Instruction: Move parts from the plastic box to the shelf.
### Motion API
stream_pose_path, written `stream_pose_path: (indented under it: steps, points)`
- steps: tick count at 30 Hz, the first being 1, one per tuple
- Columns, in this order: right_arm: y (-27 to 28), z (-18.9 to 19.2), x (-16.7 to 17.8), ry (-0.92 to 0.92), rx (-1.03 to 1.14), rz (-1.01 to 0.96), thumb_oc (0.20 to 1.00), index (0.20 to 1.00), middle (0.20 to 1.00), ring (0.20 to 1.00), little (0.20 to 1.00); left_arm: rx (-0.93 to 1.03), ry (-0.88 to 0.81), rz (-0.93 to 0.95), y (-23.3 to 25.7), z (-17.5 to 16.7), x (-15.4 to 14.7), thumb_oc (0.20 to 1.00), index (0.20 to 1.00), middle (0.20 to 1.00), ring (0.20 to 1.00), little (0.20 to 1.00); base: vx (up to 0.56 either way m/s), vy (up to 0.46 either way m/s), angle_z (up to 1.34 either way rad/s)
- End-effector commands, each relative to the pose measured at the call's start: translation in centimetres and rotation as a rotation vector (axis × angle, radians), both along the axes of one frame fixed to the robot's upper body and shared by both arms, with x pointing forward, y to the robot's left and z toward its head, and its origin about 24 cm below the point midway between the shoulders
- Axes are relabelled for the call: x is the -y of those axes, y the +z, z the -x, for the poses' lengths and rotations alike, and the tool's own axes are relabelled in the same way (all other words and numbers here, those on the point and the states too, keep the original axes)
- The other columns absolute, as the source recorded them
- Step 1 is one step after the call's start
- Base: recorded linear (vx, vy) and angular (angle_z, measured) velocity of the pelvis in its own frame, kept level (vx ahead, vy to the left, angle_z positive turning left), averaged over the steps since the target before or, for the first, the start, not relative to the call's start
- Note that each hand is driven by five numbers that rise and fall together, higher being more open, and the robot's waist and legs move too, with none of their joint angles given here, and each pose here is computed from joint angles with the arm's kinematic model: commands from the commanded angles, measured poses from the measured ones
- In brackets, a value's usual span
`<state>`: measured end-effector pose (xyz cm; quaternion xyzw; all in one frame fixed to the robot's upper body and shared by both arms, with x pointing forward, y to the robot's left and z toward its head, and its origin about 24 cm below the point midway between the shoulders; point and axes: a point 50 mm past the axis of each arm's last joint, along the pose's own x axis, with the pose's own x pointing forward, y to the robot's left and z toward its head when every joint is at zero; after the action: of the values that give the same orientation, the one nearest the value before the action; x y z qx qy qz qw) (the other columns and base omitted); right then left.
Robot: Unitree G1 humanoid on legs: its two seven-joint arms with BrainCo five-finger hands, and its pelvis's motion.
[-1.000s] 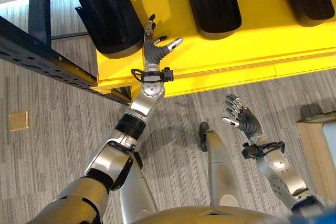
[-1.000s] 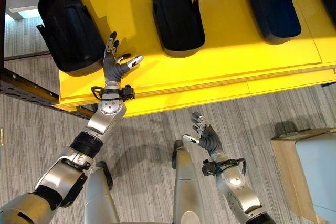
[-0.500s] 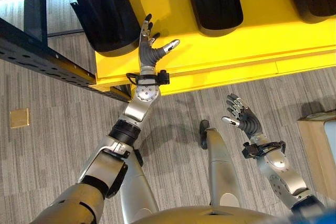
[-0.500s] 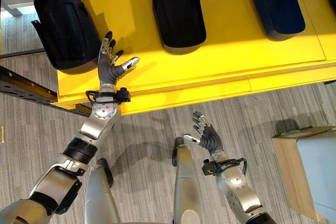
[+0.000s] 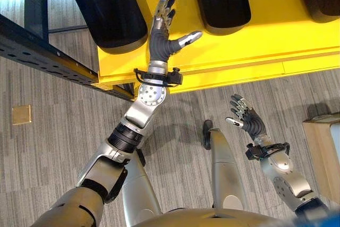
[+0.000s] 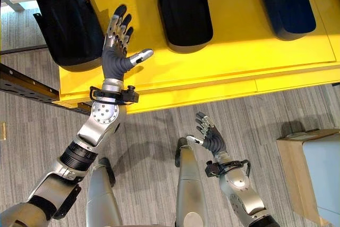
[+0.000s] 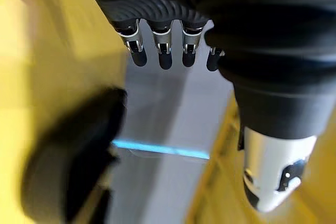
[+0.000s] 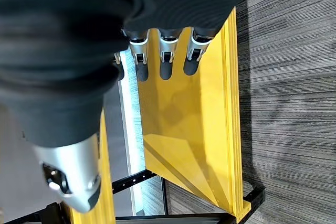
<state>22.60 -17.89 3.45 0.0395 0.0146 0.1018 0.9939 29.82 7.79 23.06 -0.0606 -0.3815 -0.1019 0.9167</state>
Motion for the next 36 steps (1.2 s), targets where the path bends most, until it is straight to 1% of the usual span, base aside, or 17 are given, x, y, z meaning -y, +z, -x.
stream_pose_path:
  steps: [1,4,8,9,11,12,13,14,15,16,17,20,21,25,26,32,36]
  points:
    - [2.5,-0.3,0.7,-0.008,0.129,-0.015,1.000,1.000,1.000,1.000,1.000,0.171,-0.123,0.018,2.9,2.0,1.3,1.000,1.000,1.000,1.000,1.000,0.00,0.000,0.00]
    - [2.6,-0.3,0.6,-0.007,0.131,-0.011,1.000,1.000,1.000,1.000,1.000,0.222,-0.154,0.047,4.0,2.8,1.5,1.000,1.000,1.000,1.000,1.000,0.00,-0.009,0.03]
    - [2.5,-0.3,0.6,-0.007,0.133,-0.003,1.000,1.000,1.000,1.000,1.000,0.284,-0.094,0.058,5.0,3.0,0.9,1.000,1.000,1.000,1.000,1.000,0.00,0.000,0.00]
    - [2.5,-0.3,0.6,-0.004,0.133,0.001,1.000,1.000,1.000,1.000,1.000,0.293,0.005,0.044,5.3,2.1,0.0,1.000,1.000,1.000,1.000,1.000,0.00,0.000,0.00]
    - [2.5,-0.3,0.7,-0.003,0.132,0.005,1.000,1.000,1.000,1.000,1.000,0.292,0.050,0.036,5.4,1.7,-0.2,1.000,1.000,1.000,1.000,1.000,0.00,0.000,0.00]
    - [2.4,-0.3,0.7,-0.004,0.130,0.007,1.000,1.000,1.000,1.000,1.000,0.289,0.090,0.027,5.4,1.2,-0.5,1.000,1.000,1.000,1.000,1.000,0.00,0.000,0.00]
    - [2.3,-0.2,0.8,0.000,0.123,0.009,1.000,1.000,1.000,1.000,1.000,0.276,0.185,0.007,5.4,0.1,-1.5,1.000,1.000,1.000,1.000,1.000,0.00,0.000,0.00]
    - [2.3,-0.3,0.8,0.000,0.123,0.009,1.000,1.000,1.000,1.000,1.000,0.277,0.186,0.007,5.5,0.1,-1.4,1.000,1.000,1.000,1.000,1.000,0.00,0.000,0.00]
    - [2.2,-0.3,0.8,0.002,0.119,0.011,1.000,1.000,1.000,1.000,1.000,0.275,0.242,-0.012,5.6,-0.5,-1.9,1.000,1.000,1.000,1.000,1.000,0.00,0.000,0.00]
    - [2.1,-0.2,0.8,0.010,0.115,0.013,1.000,1.000,1.000,1.000,1.000,0.259,0.322,-0.008,5.7,-1.4,-3.0,1.000,1.000,1.000,1.000,1.000,0.00,0.000,0.00]
    - [2.1,-0.2,0.8,0.011,0.116,0.013,1.000,1.000,1.000,1.000,1.000,0.259,0.323,-0.008,5.8,-1.4,-3.0,1.000,1.000,1.000,1.000,1.000,0.00,0.000,0.00]
    - [1.9,-0.2,1.0,0.011,0.105,0.015,1.000,1.000,1.000,1.000,1.000,0.249,0.432,-0.036,6.3,-2.5,-4.3,1.000,1.000,1.000,1.000,1.000,0.01,0.005,0.00]
    - [1.7,-0.1,1.3,0.008,0.090,0.023,1.000,1.000,1.000,1.000,1.000,0.238,0.516,-0.057,6.9,-3.4,-5.4,1.000,1.000,1.000,1.000,1.000,0.04,0.010,0.00]
    - [1.7,0.1,1.4,0.016,0.084,0.023,1.000,1.000,1.000,1.000,1.000,0.234,0.613,-0.078,7.8,-4.2,-6.5,1.000,1.000,1.000,1.000,1.000,0.03,0.009,0.00]
    - [1.5,0.2,1.5,0.020,0.074,0.027,1.000,1.000,1.000,1.000,1.000,0.217,0.680,-0.103,8.2,-4.9,-7.1,1.000,1.000,1.000,1.000,1.000,0.04,0.008,0.00]
    - [1.5,0.4,2.0,0.020,0.062,0.041,1.000,1.000,1.000,1.000,1.000,0.179,0.799,-0.147,9.3,-6.3,-8.5,1.000,1.000,1.000,1.000,1.000,0.01,0.003,-0.01]
    - [1.7,0.6,2.4,0.036,0.059,0.066,1.000,1.000,1.000,1.000,1.000,0.093,0.949,-0.237,9.7,-7.8,-11.2,1.000,1.000,1.000,1.000,1.000,0.03,0.010,-0.01]
